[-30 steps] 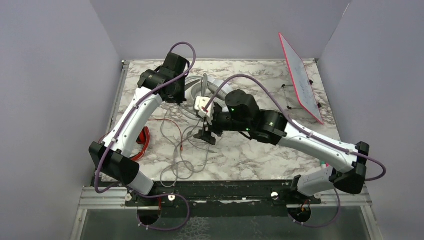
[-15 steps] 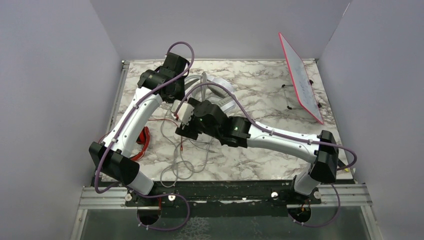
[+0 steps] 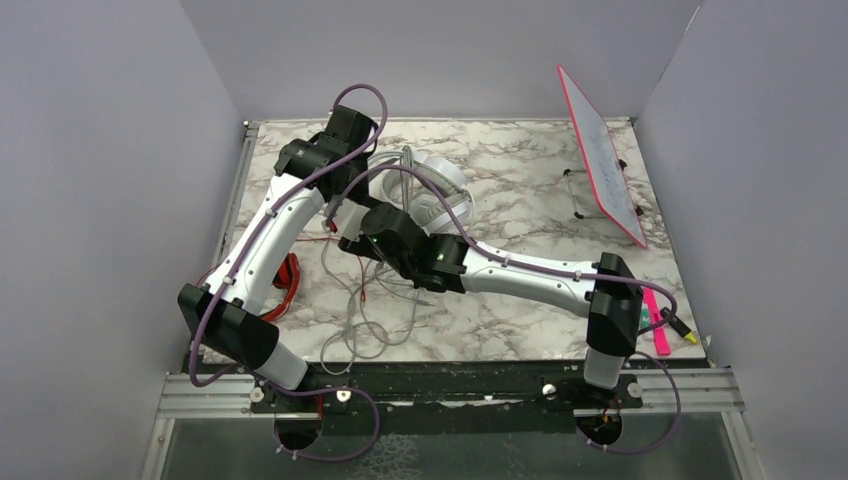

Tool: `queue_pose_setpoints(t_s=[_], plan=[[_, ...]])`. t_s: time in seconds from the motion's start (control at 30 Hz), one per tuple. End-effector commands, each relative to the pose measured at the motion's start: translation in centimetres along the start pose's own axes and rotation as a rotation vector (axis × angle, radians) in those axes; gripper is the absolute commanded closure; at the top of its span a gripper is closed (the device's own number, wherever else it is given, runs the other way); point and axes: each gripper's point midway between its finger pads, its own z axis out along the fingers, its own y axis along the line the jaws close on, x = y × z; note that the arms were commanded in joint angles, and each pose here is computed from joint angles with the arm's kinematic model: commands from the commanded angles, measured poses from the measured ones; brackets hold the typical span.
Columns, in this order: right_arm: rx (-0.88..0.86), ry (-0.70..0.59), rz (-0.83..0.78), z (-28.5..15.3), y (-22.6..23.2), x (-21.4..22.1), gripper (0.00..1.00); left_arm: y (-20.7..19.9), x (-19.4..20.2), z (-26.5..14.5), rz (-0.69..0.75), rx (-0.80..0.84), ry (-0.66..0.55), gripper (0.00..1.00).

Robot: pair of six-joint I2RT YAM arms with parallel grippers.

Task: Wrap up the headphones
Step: Wrap the headphones cable around the headphones.

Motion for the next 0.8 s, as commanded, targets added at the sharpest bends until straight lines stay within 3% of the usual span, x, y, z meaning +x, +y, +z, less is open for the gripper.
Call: queue_pose_setpoints(t_s=[0.0,0.13,0.37,0.63,0.77], plan=[[0.074,0.011,-0.003,1.2,-0.5,0.3,0.42,-1.7,-1.2,-2.0,-0.028,0.098,-0.054,1.0],[0.08,0.02,-0.009,1.4,-0.4,0.7,0.56,-1.9,-1.4,-2.3,-0.026,0.111,-0.06,1.0],[-0.02,-0.035,-0.01,0.0,0.1,-0.8,0.98,-2.3,-1.7,-3.0,-0.012,0.143,-0.075,1.0],[-0.221,0.013,-0.018,-3.2,1.0,-2.4,0.99,-3.1,-1.2,-2.5,0.031,0.21,-0.089,1.0],[-0.28,-0.024,0.054,-5.4,0.8,-3.7,0.99,-3.4,-1.7,-2.5,0.037,0.23,-0.133,0.81]])
